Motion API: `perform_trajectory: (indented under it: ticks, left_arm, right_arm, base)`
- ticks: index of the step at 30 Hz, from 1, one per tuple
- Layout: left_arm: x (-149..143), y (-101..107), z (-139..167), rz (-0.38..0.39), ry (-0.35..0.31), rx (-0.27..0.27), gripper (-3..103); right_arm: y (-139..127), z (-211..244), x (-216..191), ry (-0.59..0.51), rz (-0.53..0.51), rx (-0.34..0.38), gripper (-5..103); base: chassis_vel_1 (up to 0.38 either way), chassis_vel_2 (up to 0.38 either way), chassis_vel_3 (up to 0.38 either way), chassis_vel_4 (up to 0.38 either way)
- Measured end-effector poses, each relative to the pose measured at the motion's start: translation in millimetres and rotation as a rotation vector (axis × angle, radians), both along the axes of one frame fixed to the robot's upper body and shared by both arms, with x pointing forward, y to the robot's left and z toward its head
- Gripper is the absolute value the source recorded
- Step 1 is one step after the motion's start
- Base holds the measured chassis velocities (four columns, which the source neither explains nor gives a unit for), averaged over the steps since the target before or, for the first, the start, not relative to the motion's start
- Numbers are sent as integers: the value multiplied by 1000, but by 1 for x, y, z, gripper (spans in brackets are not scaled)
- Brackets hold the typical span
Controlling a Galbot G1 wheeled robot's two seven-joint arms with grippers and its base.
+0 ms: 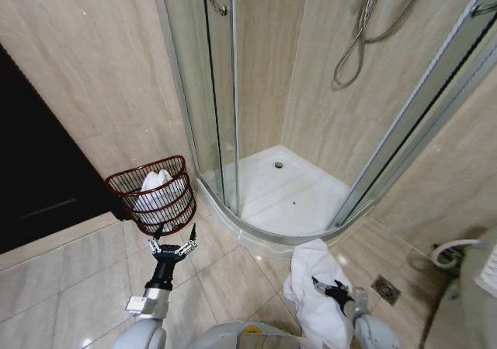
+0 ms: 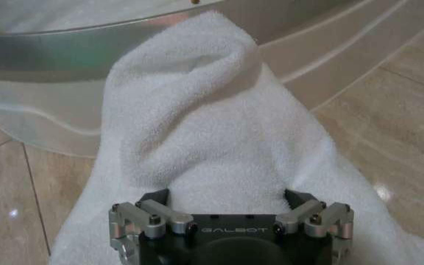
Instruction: Discard the used towel into the hamper.
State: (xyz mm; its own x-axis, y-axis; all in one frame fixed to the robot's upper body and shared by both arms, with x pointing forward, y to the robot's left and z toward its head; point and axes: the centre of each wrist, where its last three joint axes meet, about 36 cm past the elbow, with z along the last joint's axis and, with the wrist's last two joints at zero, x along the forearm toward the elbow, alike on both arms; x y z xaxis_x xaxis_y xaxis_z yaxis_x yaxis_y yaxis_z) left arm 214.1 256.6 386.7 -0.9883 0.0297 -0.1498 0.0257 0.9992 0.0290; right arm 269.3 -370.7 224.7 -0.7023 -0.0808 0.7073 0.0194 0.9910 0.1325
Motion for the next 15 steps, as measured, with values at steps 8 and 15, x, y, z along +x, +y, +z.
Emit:
perform_trajectory:
  ticks: [8, 15]
  left_arm:
    - [1, -1, 0, 3, 0, -6, 100]
    - [1, -2, 1, 10, -5, -9, 100]
  right_arm:
    - [0, -1, 1, -1, -5, 1, 94]
    - [-4, -3, -1, 0, -15, 9, 74]
  base:
    - [0, 0, 0, 0]
    - [0, 0, 0, 0]
